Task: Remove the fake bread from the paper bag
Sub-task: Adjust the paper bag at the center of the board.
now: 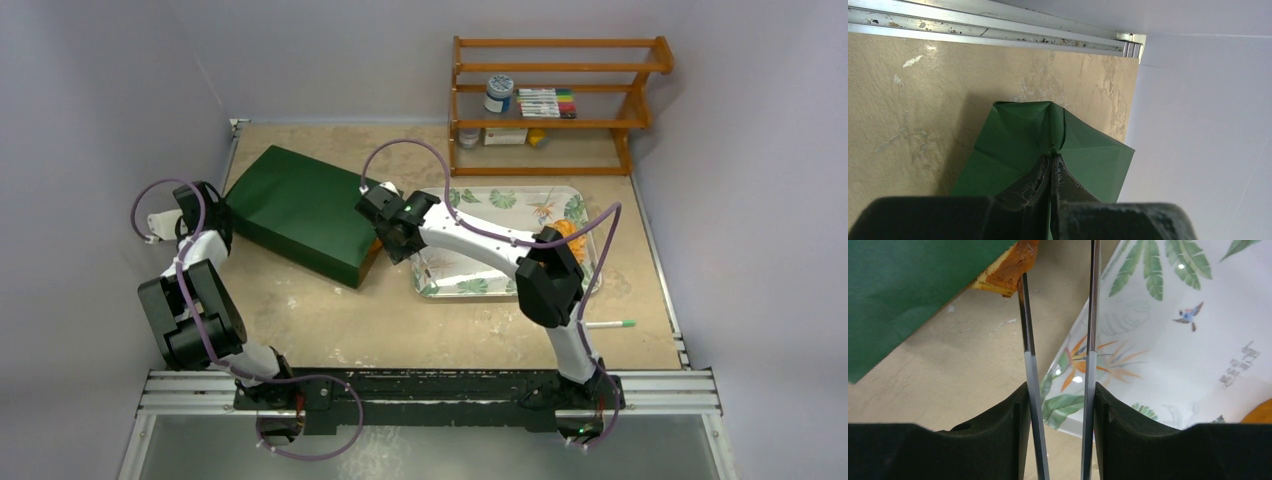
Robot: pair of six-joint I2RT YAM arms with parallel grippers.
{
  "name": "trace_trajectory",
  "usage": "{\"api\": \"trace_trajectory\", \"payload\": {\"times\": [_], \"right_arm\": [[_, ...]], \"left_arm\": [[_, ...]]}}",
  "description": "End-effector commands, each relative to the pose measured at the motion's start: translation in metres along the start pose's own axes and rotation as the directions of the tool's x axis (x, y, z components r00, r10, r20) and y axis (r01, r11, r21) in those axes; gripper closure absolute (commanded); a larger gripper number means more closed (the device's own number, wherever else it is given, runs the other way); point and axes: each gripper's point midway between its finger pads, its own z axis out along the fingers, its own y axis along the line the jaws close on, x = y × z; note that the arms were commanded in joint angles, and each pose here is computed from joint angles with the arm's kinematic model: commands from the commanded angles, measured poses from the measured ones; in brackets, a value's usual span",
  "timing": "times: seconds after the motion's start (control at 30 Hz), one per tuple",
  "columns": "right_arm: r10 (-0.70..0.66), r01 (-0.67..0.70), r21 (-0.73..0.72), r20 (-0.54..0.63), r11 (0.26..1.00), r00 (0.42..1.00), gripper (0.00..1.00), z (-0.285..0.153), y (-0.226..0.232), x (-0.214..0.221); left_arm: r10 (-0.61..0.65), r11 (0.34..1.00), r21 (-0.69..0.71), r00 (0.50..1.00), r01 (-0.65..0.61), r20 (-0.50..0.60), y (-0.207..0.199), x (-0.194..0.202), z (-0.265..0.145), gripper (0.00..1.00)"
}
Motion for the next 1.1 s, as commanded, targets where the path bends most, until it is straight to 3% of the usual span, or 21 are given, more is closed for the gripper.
{"api": "trace_trajectory", "payload": {"times": [0.0, 0.27, 0.67, 1.07], "right_arm": [[0.067, -0.054, -0.155, 0.080, 0.986, 0.995, 0.54, -0.035, 0.019, -0.026], [0.048, -0.024, -0.195, 0.119, 0.980, 0.992, 0.54, -0.037, 0.030, -0.045], [0.047, -0.033, -0.234, 0.054, 0.972, 0.997, 0.55, -0.003, 0.050, -0.012], [0.041, -0.005, -0.286, 0.121, 0.958, 0.992, 0.56, 0.009, 0.083, -0.041]], "left_arm": [[-0.050, 0.995, 0.084, 0.998, 0.048, 0.027, -0.030, -0.015, -0.011, 1.00], [-0.050, 0.995, 0.087, 0.998, 0.048, 0.023, -0.030, -0.015, -0.012, 1.00], [-0.072, 0.994, 0.089, 0.997, 0.069, 0.022, -0.026, -0.014, -0.014, 1.00], [-0.091, 0.991, 0.095, 0.996, 0.089, 0.019, -0.020, -0.012, -0.015, 1.00]]}}
